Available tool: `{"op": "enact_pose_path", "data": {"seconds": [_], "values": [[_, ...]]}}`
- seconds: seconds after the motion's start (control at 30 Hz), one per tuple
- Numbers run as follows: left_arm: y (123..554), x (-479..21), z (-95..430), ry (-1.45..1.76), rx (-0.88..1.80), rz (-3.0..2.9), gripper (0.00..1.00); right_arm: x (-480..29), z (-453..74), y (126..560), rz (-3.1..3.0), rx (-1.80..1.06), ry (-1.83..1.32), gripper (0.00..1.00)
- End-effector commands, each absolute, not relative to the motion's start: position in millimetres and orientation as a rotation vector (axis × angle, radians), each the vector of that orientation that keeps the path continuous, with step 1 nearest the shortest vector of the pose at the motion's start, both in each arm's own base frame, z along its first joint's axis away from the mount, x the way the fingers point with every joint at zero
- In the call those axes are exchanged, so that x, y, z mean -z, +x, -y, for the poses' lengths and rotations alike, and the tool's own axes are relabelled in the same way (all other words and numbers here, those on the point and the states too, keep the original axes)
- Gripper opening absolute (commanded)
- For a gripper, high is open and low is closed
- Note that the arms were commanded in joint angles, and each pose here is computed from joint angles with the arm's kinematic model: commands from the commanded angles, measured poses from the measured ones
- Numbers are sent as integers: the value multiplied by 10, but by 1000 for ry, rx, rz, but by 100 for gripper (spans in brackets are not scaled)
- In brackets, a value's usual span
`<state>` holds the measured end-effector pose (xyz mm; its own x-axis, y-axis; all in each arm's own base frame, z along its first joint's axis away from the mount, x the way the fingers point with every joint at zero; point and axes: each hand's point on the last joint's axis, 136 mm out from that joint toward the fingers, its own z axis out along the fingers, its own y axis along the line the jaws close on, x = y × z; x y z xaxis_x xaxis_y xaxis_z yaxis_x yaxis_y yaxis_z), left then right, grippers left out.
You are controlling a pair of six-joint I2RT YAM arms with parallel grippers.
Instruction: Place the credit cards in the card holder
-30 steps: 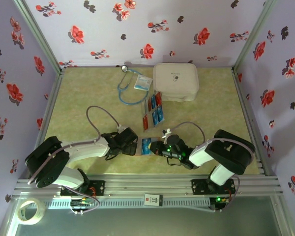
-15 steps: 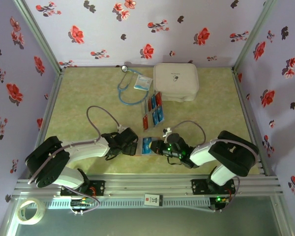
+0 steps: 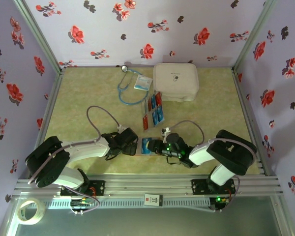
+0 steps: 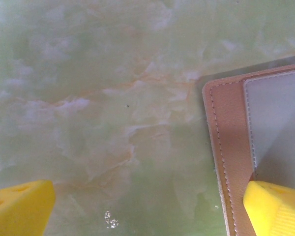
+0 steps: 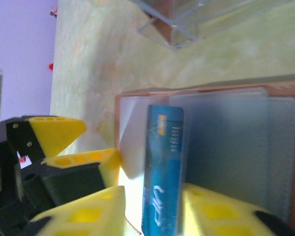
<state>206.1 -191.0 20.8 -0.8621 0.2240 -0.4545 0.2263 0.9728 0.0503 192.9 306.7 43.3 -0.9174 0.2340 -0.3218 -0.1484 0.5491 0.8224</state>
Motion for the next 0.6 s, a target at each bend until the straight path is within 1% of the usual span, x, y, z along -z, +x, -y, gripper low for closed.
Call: {"op": "enact_pose_path", "data": {"seconds": [0.0,0.13,0.27,0.43,0.57], "values": [[1983,-114,1847,337,-52,-2678,100,-371,-2991,1930,-2435,-1245,56,44],[2000,-132,1848,329,-50,-2674,100,-423,-2969,1932,-2464,-1185,22,54],[2012,-142,1834,321,-49,-2670,100,-472,-2938,1946,-2505,-1099,-19,59],[2028,-147,1825,321,-47,-2666,100,-516,-2911,1952,-2543,-1022,-59,61],[2029,-143,1813,317,-41,-2662,100,-519,-2830,1965,-2585,-904,-70,60]]}}
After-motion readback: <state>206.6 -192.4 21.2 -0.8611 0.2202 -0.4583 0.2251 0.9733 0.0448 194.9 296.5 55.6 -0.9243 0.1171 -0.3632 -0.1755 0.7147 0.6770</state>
